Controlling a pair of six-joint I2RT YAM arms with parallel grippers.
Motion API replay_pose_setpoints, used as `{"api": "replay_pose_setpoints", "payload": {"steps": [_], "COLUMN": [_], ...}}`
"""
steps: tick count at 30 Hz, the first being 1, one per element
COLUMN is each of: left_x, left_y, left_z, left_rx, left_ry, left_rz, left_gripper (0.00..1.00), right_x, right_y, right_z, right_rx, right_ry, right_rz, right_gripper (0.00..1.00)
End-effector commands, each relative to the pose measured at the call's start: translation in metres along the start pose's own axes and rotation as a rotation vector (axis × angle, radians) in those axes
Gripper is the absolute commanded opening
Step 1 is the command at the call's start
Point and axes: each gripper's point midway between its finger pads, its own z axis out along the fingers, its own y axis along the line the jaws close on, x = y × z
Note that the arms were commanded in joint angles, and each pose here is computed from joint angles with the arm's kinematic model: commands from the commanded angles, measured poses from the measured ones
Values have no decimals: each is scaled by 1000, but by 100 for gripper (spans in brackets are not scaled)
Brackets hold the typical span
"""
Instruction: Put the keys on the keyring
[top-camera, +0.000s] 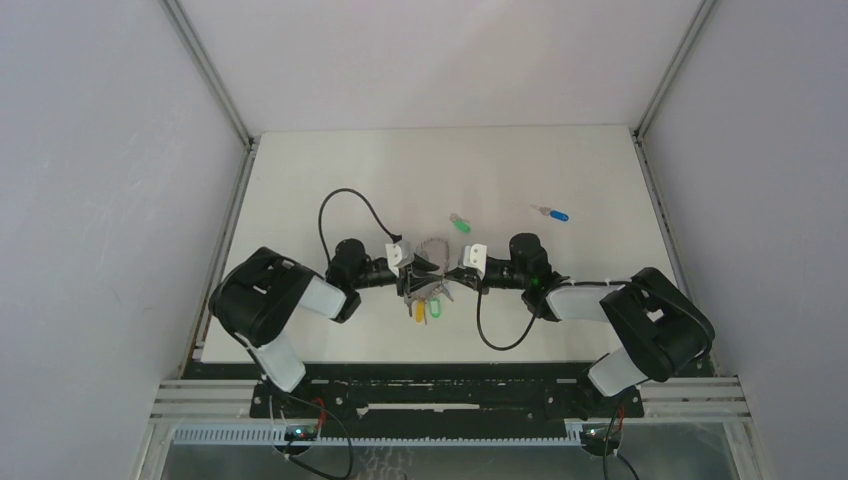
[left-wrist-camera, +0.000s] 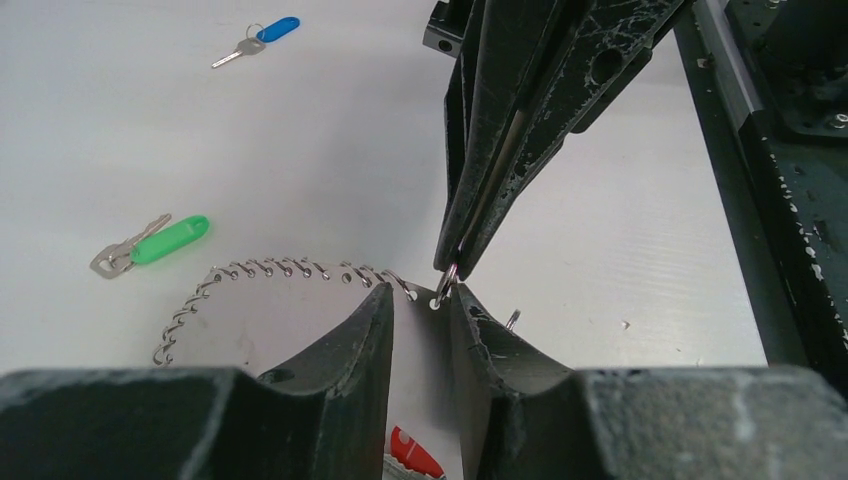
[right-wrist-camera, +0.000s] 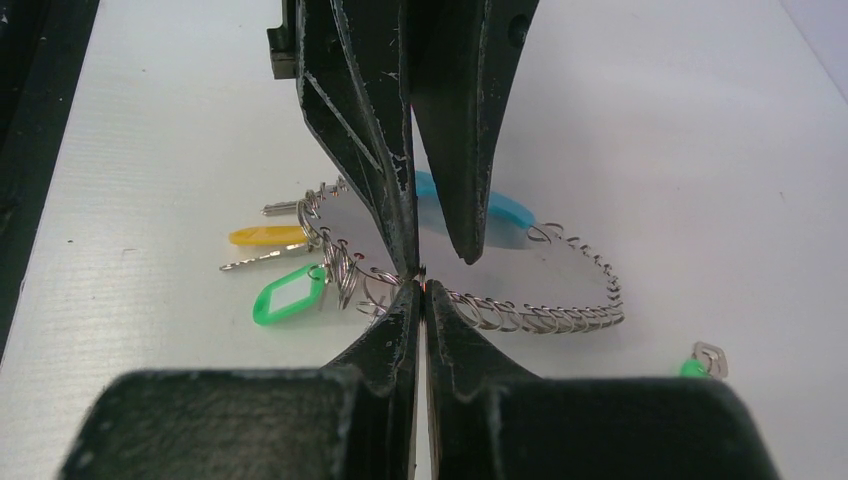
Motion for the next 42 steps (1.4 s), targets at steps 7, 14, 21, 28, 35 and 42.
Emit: {"api": "replay_pose_setpoints", "payload": {"steps": [7,14,21,28,35,42], "left_x": [-21,-16,-14,-11,-16,-24], "left_y": [2,0,-2,-5,-6,2], "left_z": [11,13,15,17,17,9], "left_rx": [41,53,66,80,74,0], "left_ry": [-60,-50,-47,-34,-43,10], "left_rz": [68,61,55,43,54,75], "left_gripper": [26,23,22,18,11,0], "right_x": [-26,-30,-33,-36,-36,-35], "right_y": [-11,-10,-10,-10,-8,-10], "right_z": [1,0,-1,-2,-2,-8], "right_rx": [-3,-8,-9,-11,-18,2], "right_ry": [-67,-75,-80,-88,-86,-60], "right_rz": [-72,-74,-77,-82,-77,-79], "right_gripper": [0,0,0,0,0,0]}}
